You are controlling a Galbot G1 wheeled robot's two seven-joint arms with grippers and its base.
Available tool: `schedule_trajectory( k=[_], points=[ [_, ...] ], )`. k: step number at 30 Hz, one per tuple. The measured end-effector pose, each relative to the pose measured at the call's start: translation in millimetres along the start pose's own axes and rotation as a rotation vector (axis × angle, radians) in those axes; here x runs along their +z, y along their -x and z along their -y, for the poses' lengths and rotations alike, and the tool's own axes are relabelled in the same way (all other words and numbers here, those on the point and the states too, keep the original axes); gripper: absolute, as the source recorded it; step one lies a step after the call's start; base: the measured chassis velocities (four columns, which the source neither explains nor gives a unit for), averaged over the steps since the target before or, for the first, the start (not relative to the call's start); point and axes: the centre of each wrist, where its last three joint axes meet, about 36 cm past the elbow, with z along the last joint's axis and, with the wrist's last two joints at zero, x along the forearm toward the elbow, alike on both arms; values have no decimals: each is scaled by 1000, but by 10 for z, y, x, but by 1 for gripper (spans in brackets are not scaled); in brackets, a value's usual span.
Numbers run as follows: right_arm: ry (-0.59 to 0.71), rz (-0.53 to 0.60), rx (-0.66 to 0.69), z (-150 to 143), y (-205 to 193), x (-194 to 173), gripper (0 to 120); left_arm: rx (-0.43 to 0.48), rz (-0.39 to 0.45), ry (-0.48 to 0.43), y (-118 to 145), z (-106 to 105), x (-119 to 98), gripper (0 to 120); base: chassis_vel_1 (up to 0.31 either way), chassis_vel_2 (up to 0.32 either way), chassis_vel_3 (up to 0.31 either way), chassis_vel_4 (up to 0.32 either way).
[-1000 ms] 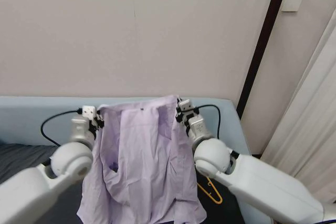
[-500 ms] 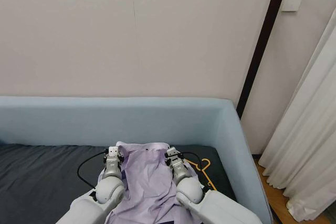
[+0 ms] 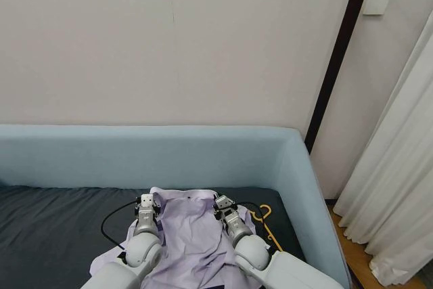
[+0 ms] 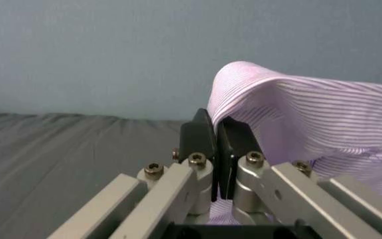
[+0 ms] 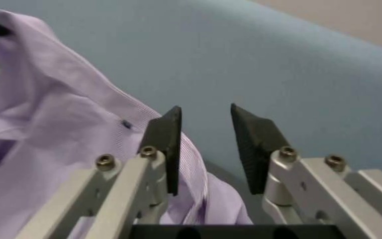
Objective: Pick up the clothes from the sofa and hang them on the clothes hanger.
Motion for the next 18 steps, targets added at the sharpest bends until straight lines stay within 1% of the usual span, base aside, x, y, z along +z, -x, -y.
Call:
schedule_trajectory(
  k=[1,2,4,6,7,10,11,12,13,14,15,17,18],
  points=[
    [-15,25,-39,45,-148,4,40,1,7,8,3,0,7,0,0,0,0,0],
    [-15,25,-39,45,-148,4,40,1,7,8,3,0,7,0,0,0,0,0],
    [-12,44,-70,104,-376,-13,49,6,17,19,5,-2,22,0,0,0,0,0],
    [16,32,-51,223,-517,-50,55,9,25,26,6,-12,25,0,0,0,0,0],
    [16,32,-51,223,-517,-50,55,9,25,26,6,-12,25,0,0,0,0,0],
    [95,-118,-31,730,-671,-15,70,12,35,42,8,-45,32,0,0,0,0,0],
    [117,-179,-49,897,-692,6,72,12,37,43,6,-47,29,0,0,0,0,0],
    [149,-281,-93,1146,-718,38,79,15,41,42,0,-44,23,0,0,0,0,0],
    [149,-281,-93,1146,-718,38,79,15,41,42,0,-44,23,0,0,0,0,0],
    [179,-370,-133,1349,-732,72,84,17,42,42,-13,-41,27,0,0,0,0,0],
    [199,-430,-163,1492,-729,104,88,20,43,42,-26,-41,32,0,0,0,0,0],
    [218,-495,-200,1708,-658,189,96,25,45,44,-58,-38,53,0,0,0,0,0],
    [218,-495,-200,1708,-658,189,96,25,45,44,-58,-38,53,0,0,0,0,0]
  ],
)
